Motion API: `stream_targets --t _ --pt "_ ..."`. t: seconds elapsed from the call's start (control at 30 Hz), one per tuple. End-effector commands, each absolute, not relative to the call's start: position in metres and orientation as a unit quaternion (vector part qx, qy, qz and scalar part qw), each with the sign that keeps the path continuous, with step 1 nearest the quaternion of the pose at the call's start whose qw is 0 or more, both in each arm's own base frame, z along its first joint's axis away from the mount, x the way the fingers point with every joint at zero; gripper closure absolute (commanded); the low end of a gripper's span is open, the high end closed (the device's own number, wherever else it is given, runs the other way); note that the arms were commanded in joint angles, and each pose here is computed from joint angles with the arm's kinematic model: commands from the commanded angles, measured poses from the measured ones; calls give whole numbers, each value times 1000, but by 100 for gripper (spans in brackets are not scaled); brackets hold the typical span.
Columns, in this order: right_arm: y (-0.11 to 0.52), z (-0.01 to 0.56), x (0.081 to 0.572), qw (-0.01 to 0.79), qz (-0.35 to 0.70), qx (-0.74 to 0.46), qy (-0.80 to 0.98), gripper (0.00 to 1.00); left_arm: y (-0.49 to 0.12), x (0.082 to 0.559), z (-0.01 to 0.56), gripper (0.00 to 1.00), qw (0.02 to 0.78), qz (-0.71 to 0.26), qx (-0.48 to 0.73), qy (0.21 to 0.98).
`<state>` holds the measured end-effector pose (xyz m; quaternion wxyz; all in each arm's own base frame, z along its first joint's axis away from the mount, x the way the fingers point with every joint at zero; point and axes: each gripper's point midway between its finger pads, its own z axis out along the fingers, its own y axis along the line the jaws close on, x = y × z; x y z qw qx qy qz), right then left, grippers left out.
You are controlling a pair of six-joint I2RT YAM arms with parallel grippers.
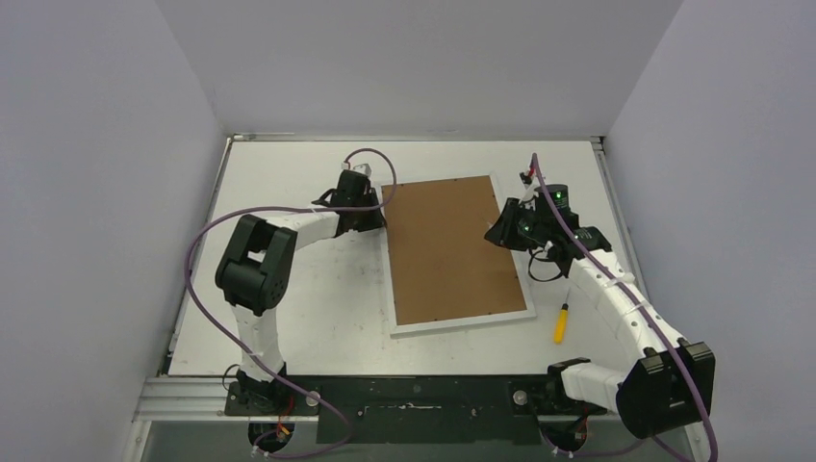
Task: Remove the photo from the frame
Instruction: Adjust the photo frame at the center of the board.
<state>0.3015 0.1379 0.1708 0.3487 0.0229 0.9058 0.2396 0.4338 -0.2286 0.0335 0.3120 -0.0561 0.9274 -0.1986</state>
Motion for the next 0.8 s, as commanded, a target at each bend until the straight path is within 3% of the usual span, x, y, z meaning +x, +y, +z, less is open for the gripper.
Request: stream_targets --t 0.0,0.37,0.5,0.77 --pt "154 175 306 356 283 -9 891 95 -215 413 37 86 312 -178 -77 930" --pt "184 152 292 295 336 -49 893 95 -192 354 49 90 330 -236 -211 889" --pt "171 139 295 285 296 -15 911 95 -189 346 64 83 349 -267 -246 864" --pt "110 130 290 292 153 105 938 95 -179 344 92 52 371 -259 -218 865"
